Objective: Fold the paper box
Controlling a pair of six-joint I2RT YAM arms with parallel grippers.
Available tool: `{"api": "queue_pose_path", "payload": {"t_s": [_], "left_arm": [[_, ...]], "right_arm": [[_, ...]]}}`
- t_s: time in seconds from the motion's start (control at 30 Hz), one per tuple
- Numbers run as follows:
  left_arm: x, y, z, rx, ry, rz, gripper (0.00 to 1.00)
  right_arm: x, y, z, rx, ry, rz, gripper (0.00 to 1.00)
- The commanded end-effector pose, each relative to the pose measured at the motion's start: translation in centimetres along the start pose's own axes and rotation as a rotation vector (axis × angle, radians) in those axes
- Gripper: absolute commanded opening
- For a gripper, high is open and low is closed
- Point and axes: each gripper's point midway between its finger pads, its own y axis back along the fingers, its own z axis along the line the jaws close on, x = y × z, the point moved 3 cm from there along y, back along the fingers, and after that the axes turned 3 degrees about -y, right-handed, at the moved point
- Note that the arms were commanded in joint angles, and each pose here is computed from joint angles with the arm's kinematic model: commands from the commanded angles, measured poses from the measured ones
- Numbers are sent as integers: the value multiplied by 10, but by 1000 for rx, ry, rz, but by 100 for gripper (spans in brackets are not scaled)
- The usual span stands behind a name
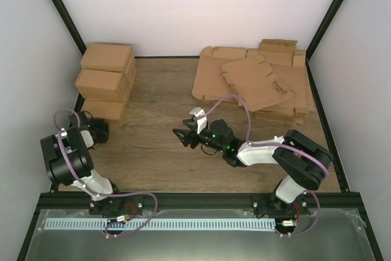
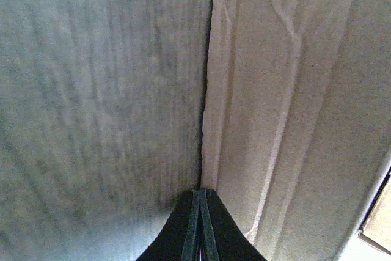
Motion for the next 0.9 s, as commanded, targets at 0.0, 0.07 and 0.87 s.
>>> {"api": "queue_pose_path", "payload": {"t_s": [0.0,0.07,0.87], "left_arm": [[3,-12,5,-29,40,2,4],[4,-16,4,-29,46,3,4],[2,-42,-22,-6,54,-31,4]], "right_arm": [[-12,1,-2,15,31,-54,67],[-12,2,-3,17,29,-56,67],[-16,12,-10,46,39,-95,67]]}}
